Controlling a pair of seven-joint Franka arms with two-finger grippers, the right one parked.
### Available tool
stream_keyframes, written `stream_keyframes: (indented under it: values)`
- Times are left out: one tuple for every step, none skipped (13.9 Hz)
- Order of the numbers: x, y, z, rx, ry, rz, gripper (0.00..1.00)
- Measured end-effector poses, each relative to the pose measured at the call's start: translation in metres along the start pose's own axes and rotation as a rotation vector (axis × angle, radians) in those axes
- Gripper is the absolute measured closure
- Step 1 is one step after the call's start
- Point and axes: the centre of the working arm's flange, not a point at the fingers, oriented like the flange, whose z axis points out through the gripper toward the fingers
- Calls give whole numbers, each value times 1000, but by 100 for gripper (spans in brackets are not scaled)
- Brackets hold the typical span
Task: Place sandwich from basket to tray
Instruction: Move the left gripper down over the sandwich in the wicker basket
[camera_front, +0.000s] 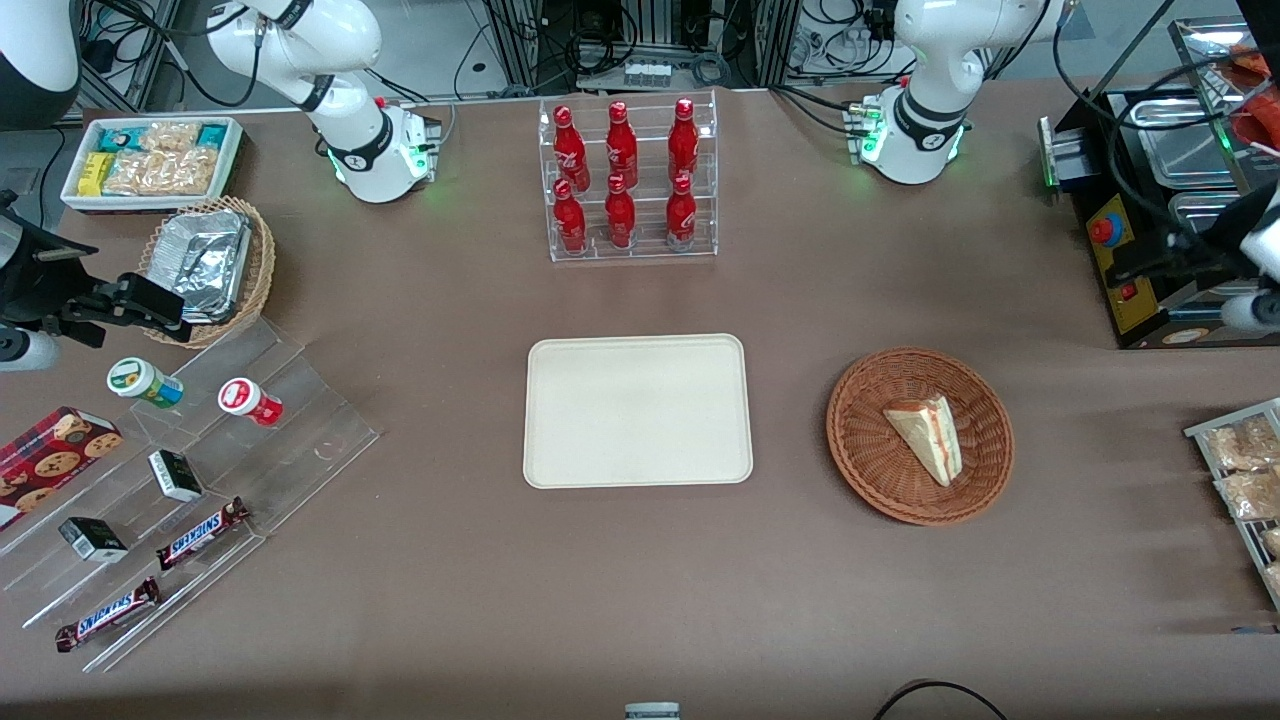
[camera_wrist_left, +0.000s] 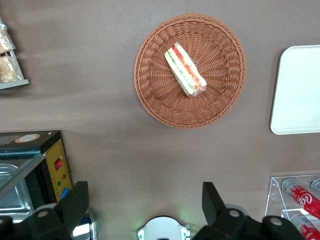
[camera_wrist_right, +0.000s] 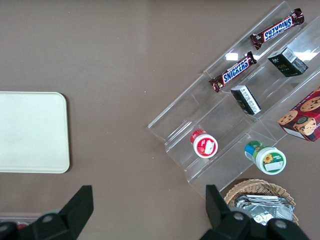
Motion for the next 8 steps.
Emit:
stream_keyframes:
  values:
    - [14,-2,15,0,-6,-26,0]
    - [28,-4,34,4,-2,-68,0]
    - [41,-4,55,7,10,-113,0]
    - [52,-1,78,8,26,-160,0]
    - [61,8,102,9,39,-213,0]
    - [66,17,124,10,49,-272,0]
    - [69,26,146,10,57,-325,0]
    - [71,35,164,9,69,-375,0]
